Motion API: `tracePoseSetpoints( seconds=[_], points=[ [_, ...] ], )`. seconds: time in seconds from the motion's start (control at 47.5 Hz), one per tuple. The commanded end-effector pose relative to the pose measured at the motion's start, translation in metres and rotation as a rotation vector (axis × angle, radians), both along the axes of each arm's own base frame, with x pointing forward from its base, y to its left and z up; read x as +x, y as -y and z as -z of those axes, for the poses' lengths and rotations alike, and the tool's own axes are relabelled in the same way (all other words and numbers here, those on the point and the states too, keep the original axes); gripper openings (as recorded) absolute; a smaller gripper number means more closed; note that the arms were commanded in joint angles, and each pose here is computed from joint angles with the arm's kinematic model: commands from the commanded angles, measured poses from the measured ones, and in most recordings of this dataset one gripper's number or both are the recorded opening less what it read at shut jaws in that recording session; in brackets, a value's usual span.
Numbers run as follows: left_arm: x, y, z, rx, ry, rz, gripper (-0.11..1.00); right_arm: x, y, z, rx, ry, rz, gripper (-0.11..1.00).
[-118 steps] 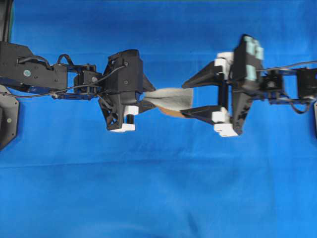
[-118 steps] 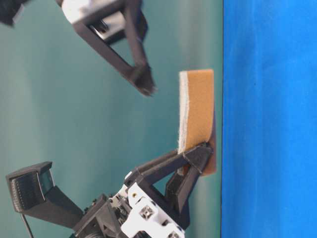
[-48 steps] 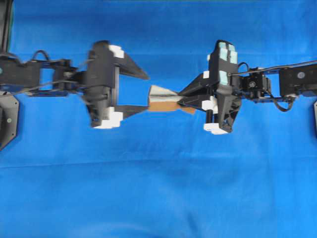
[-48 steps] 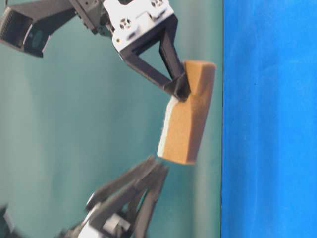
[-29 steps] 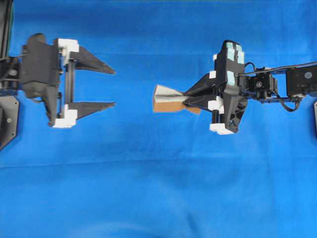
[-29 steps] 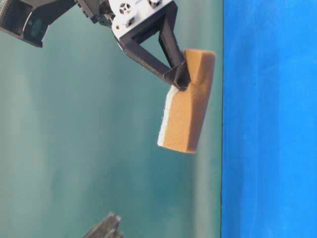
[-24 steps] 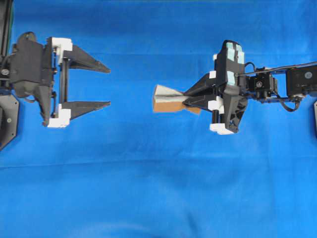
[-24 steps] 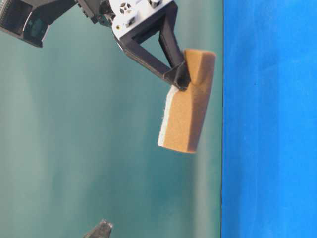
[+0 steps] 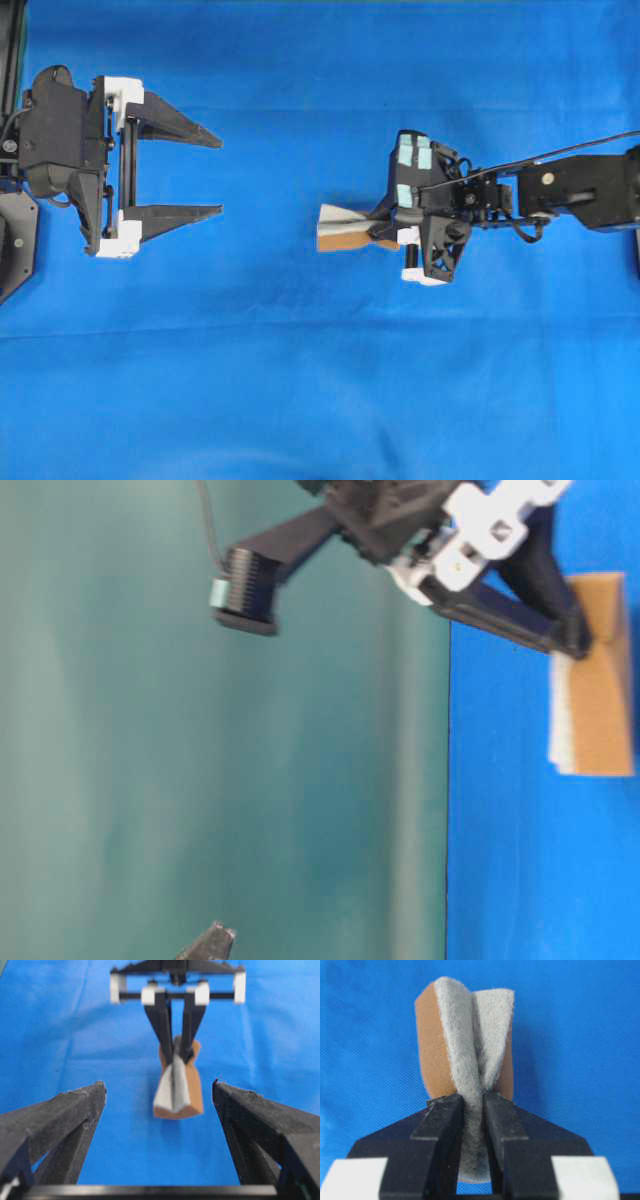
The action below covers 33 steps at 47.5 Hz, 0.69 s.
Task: Hand over the sponge with the left arm and wipe it with the right arm.
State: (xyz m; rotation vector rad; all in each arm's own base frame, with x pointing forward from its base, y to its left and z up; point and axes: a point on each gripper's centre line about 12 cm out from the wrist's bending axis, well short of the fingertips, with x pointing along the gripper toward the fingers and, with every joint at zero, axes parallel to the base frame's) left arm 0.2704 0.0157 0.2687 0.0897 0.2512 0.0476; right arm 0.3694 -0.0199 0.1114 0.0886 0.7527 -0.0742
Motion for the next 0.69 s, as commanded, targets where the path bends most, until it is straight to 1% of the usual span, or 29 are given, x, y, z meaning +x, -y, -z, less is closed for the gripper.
tracePoseSetpoints(
  seconds=[0.0,0.189,0.358,0.505,0.568,0.674],
  points=[
    [0.002,0.0,-0.006,-0.002,0.022,0.0,0.92,0.004,0.002,0.001,-0.003,0.021,0.0,0.2],
    [0.001,0.0,-0.006,-0.002,0.022,-0.001,0.92,0.004,0.013,0.004,-0.002,0.015,0.032,0.2],
    [0.002,0.0,-0.006,-0.002,0.022,0.0,0.92,0.001,0.045,0.002,-0.011,0.02,0.109,0.2],
    [0.002,0.0,-0.006,0.0,0.023,0.001,0.92,-0.005,0.079,0.001,-0.043,0.024,0.166,0.2],
    [0.002,0.0,-0.006,-0.002,0.023,0.0,0.92,-0.007,0.09,0.0,-0.055,0.028,0.185,0.2],
    [0.001,0.0,-0.006,-0.002,0.022,-0.001,0.92,-0.009,0.099,-0.001,-0.064,0.033,0.202,0.2]
  ],
)
